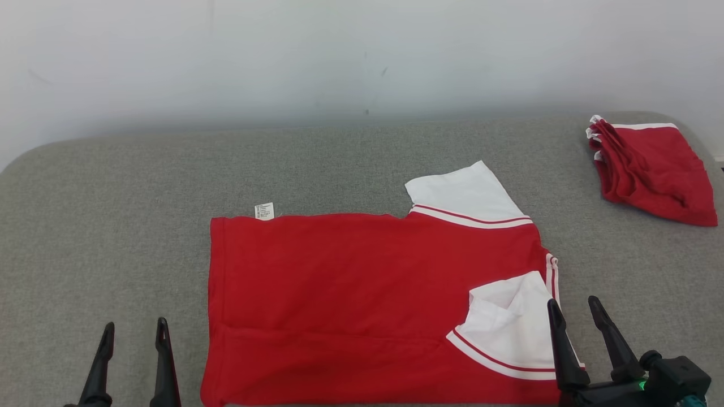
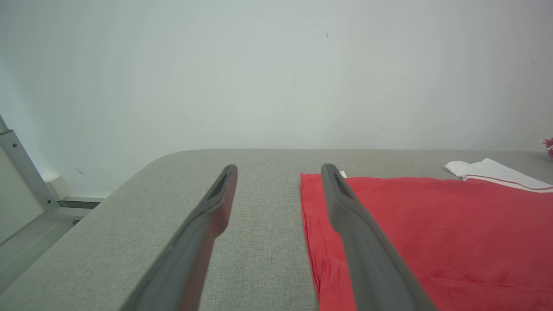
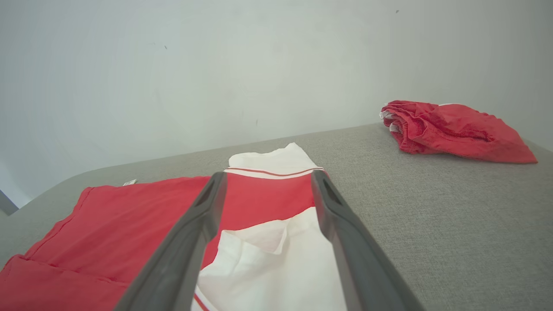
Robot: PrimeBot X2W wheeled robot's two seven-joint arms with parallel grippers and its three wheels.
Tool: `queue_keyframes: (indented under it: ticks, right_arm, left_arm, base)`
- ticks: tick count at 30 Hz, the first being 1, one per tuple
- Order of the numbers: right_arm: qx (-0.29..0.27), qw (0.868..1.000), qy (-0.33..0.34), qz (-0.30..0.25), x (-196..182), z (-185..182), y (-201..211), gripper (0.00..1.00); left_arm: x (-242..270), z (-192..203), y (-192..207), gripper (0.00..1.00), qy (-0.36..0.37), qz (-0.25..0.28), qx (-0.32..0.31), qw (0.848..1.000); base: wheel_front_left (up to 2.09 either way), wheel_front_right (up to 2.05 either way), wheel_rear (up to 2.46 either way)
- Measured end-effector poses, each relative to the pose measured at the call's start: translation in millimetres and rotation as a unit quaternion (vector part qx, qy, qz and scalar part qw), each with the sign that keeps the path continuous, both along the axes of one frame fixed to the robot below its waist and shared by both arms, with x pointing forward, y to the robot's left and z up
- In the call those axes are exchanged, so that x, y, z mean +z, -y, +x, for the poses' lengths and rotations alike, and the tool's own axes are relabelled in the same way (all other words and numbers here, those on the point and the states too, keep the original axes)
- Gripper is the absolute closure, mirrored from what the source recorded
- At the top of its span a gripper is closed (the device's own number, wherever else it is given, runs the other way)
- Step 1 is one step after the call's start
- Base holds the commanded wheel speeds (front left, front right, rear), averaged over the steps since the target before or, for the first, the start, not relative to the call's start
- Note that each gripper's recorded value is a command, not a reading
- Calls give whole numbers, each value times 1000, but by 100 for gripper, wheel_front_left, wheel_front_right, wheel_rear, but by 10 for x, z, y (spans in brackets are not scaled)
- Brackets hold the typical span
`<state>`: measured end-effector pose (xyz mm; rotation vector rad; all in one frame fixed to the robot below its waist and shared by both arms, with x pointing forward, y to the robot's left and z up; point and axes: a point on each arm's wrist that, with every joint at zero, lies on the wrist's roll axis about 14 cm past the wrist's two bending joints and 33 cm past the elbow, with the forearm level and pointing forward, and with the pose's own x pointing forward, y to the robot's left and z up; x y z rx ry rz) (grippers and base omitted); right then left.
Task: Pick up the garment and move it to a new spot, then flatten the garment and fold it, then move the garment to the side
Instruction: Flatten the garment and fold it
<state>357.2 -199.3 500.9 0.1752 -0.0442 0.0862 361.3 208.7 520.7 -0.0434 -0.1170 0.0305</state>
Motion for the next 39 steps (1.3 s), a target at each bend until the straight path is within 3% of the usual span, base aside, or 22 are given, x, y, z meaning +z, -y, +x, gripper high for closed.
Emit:
queue_keyframes:
  ticks: [17,21,30,39]
  right_arm:
    - [4,1000,-7,-17,-93,129,-42,0]
    - [1,999,19,-28,110,453,38,0]
    - [8,998,9,-56,335,1248,183,0]
    - [11,995,-51,-84,164,1889,258,0]
  left_arm:
    - [-370,9,43,0,-55,8,-17,998]
    - [-157,326,-1,0,-22,14,-28,999]
    - [248,1192,45,0,2,23,-74,997]
    - [-112,1805,208,0,-96,12,-118,988]
  base:
    - [0,0,0]
    - [0,0,0]
    - [0,0,0]
    - [0,0,0]
